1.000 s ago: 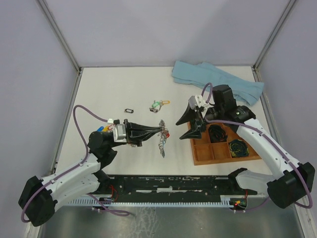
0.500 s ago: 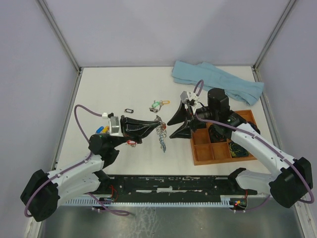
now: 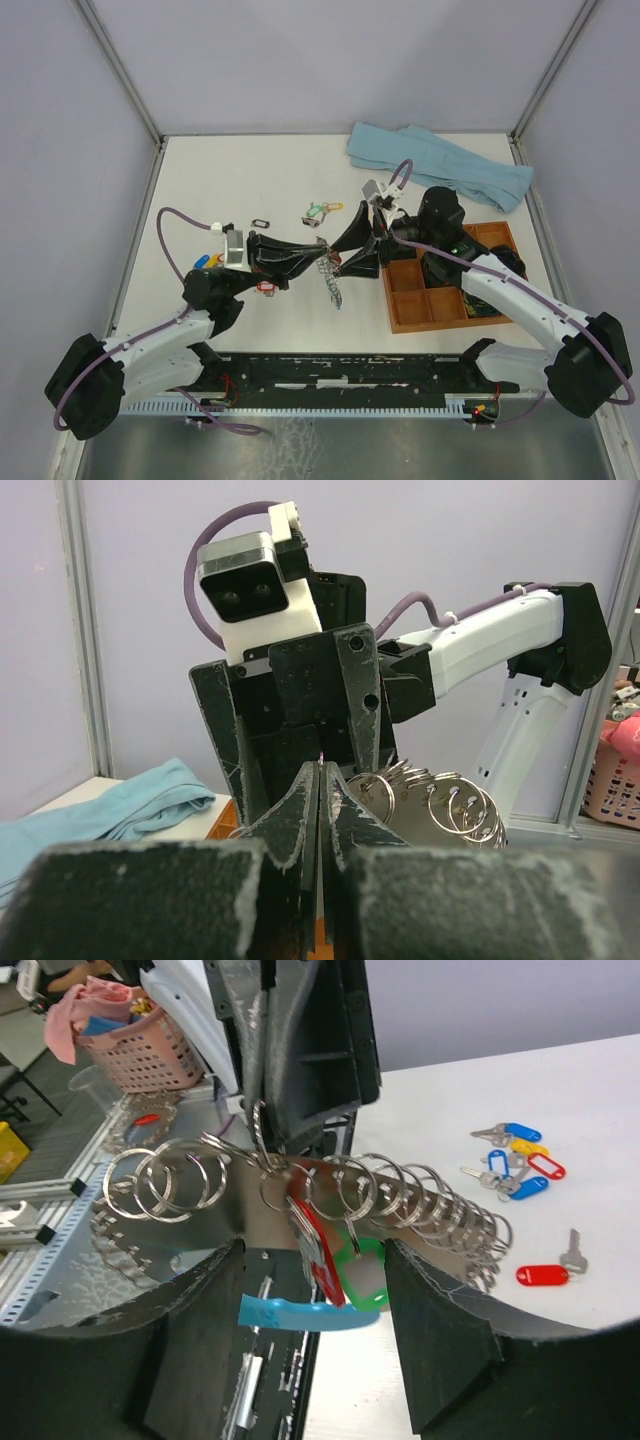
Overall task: Remove the keys from the keyring
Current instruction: Remove the key from the keyring.
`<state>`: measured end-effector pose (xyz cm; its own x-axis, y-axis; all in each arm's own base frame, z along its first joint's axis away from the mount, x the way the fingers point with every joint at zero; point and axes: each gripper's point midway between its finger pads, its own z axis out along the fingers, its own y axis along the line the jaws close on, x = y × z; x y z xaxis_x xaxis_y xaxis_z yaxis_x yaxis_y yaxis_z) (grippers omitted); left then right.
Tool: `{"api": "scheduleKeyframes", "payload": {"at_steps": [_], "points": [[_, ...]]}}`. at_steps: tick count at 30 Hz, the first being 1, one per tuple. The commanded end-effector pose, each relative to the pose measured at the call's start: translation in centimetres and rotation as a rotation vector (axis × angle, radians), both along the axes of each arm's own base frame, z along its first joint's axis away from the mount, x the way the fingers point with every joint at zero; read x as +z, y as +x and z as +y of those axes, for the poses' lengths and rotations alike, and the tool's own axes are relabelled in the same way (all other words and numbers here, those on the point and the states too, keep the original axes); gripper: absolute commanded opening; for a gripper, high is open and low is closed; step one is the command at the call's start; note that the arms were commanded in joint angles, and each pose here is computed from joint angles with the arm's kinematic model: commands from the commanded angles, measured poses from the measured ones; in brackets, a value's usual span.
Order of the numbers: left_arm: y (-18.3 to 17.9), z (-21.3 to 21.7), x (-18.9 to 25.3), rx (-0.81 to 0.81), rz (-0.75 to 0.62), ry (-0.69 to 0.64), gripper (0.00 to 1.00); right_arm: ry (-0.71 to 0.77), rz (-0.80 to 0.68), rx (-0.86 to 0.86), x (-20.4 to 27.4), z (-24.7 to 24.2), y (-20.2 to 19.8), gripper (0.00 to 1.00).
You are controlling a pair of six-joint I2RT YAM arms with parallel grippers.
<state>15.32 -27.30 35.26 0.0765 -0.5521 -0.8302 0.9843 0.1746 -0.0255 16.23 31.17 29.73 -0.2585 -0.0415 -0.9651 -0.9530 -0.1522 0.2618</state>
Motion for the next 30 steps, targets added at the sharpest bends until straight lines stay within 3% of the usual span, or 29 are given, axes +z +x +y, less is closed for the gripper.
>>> {"api": "scheduleKeyframes", "payload": {"at_steps": [1,14,19,30], "points": [[-1.0,0.8,3.1,-0.021,-0.067,-0.090,0.03,0.064,-0.039,0.040,1.6,0.6,-0.9,0.62],[-0.9,1.1,2.9,0.014,-0.078,-0.064,0.03,0.018,-0.070,0.069,1.6,0.4,-1.4,0.06],[-0.8,1.2,2.3,0.044,-0.082,-0.021,0.03,-0.010,-0.109,0.088,2.0,-0.3,-1.7,0.01],[-1.0,0.5,0.5,0.033,-0.126,0.110,0.03,-0.011,-0.104,0.175,3.4,-1.3,-3.3,0.00]]}}
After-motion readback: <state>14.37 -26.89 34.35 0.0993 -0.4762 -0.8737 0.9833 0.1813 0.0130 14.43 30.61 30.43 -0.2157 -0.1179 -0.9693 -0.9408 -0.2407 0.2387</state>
